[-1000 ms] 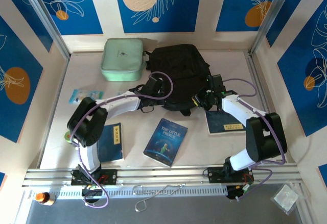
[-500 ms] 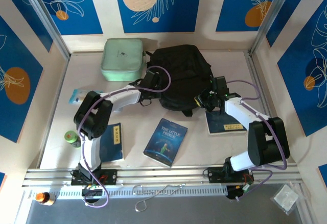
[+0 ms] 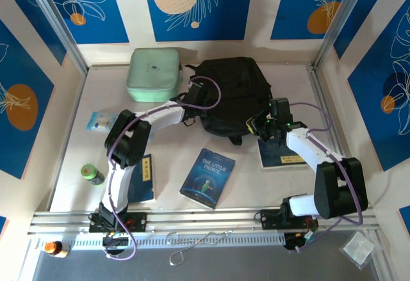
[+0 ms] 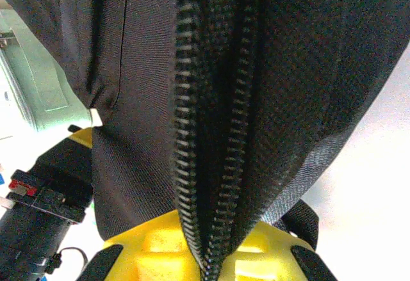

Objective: Pack the student bag
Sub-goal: Unzip the student bag at the top-center of the table, then rotate the book at the center of the table, then pick up the book at the center of the table.

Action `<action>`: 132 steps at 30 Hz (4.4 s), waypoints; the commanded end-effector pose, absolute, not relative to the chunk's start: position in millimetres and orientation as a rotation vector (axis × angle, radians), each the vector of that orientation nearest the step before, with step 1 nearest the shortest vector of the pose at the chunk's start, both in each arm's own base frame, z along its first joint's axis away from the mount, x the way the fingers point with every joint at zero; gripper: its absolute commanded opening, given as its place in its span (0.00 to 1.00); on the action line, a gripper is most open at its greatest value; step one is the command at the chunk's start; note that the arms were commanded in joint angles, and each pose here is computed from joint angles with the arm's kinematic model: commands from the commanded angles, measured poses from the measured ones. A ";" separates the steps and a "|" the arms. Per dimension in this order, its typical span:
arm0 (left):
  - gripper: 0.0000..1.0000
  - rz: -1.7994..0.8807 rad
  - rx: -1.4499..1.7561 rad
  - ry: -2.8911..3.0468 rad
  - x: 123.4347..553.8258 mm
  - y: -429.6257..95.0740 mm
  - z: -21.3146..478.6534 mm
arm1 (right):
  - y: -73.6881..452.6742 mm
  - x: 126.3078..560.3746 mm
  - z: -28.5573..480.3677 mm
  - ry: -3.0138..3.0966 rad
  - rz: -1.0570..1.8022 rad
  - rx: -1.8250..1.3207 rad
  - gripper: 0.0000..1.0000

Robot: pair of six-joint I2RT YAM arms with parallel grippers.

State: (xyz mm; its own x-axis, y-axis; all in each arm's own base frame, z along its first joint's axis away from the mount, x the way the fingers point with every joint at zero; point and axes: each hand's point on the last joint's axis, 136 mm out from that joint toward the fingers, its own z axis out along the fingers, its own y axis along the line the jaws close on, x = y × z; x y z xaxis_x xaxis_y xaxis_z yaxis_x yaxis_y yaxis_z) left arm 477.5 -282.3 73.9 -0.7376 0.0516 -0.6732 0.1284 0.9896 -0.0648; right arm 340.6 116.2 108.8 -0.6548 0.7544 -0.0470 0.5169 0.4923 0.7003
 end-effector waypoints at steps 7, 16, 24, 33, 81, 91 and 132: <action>0.41 -0.097 0.092 2.446 467.1 -244.2 108.8 | 131.9 351.2 86.8 2.449 0.932 1.097 0.06; 0.62 -0.270 0.130 2.424 404.6 -228.1 162.2 | 164.0 379.5 81.6 2.558 0.886 0.987 0.37; 0.87 -0.242 0.086 2.375 377.6 -195.0 171.5 | 135.6 323.9 104.8 2.638 0.677 0.812 0.65; 1.00 -0.204 0.020 2.322 373.6 -164.4 177.9 | 180.3 250.7 96.2 2.837 0.648 0.498 0.65; 0.77 -0.806 -0.472 2.688 257.9 -221.1 81.6 | 235.6 264.0 28.3 2.948 0.320 -0.187 0.52; 0.40 -0.835 -0.572 2.745 248.9 -228.7 46.4 | 248.5 239.6 17.4 3.022 0.420 -0.170 0.31; 0.42 -0.717 -0.203 2.891 246.6 -219.0 35.1 | 250.7 253.2 4.8 3.051 0.384 0.000 0.20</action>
